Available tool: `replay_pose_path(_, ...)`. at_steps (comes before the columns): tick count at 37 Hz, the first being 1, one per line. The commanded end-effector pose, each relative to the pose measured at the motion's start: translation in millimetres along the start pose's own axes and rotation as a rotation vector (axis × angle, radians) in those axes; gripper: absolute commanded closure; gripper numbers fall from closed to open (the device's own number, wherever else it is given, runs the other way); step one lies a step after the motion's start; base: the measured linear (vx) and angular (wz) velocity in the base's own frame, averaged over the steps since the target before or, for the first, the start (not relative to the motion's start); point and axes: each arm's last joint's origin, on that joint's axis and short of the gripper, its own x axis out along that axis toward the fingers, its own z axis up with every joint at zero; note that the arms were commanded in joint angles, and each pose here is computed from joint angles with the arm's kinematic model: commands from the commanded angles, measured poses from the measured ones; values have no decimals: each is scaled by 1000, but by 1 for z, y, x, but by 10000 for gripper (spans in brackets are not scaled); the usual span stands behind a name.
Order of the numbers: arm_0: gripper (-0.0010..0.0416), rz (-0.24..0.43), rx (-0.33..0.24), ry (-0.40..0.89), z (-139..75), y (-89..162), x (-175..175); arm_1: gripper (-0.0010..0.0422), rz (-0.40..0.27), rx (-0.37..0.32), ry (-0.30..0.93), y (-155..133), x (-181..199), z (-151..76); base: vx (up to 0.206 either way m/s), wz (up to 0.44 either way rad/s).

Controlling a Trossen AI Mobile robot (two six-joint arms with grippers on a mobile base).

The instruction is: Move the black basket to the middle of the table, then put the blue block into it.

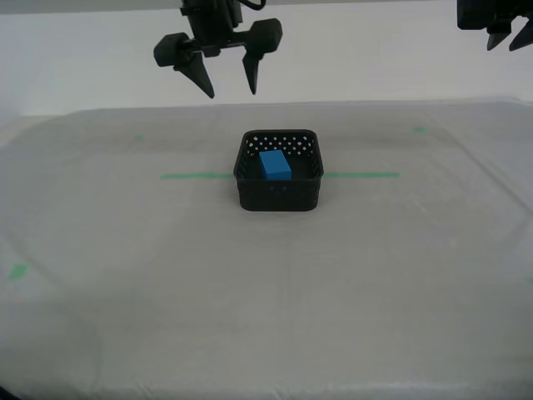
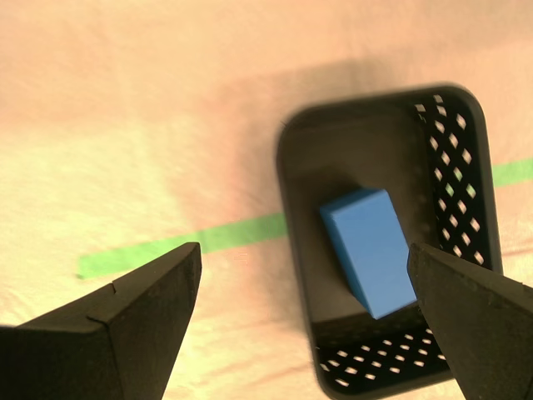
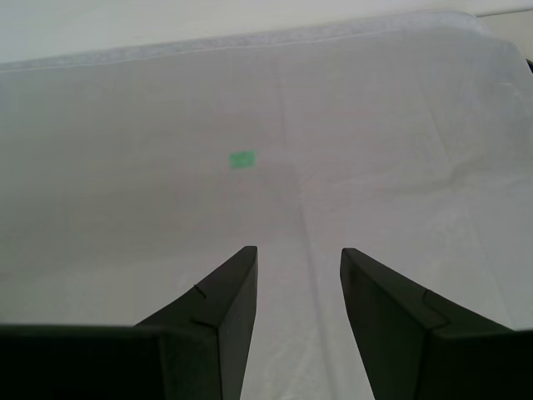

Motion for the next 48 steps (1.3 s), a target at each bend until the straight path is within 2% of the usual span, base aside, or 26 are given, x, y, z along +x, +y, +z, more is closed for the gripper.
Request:
replay_pose_path(1, 273, 3, 3, -1, 0, 0, 0, 74, 8, -9, -23, 14, -9, 5, 0, 0)
replay_pose_path(9, 268, 3, 3, -1, 0, 0, 0, 74, 36, -45, -40, 48, -18, 12, 0, 0)
replay_pose_path(23, 223, 2, 3, -1, 0, 0, 0, 73, 97, -68, -40, 100, -23, 17, 0, 0)
replay_pose_path(29, 195, 3, 3, -1, 0, 0, 0, 73, 167, -51, -48, 117, -25, 19, 0, 0)
replay_pose_path(39, 135, 3, 3, -1, 0, 0, 0, 73, 188, -73, -86, 142, -29, 23, 0, 0)
replay_pose_path(48, 87, 3, 3, -1, 0, 0, 0, 74, 197, -71, -93, 151, -30, 23, 0, 0)
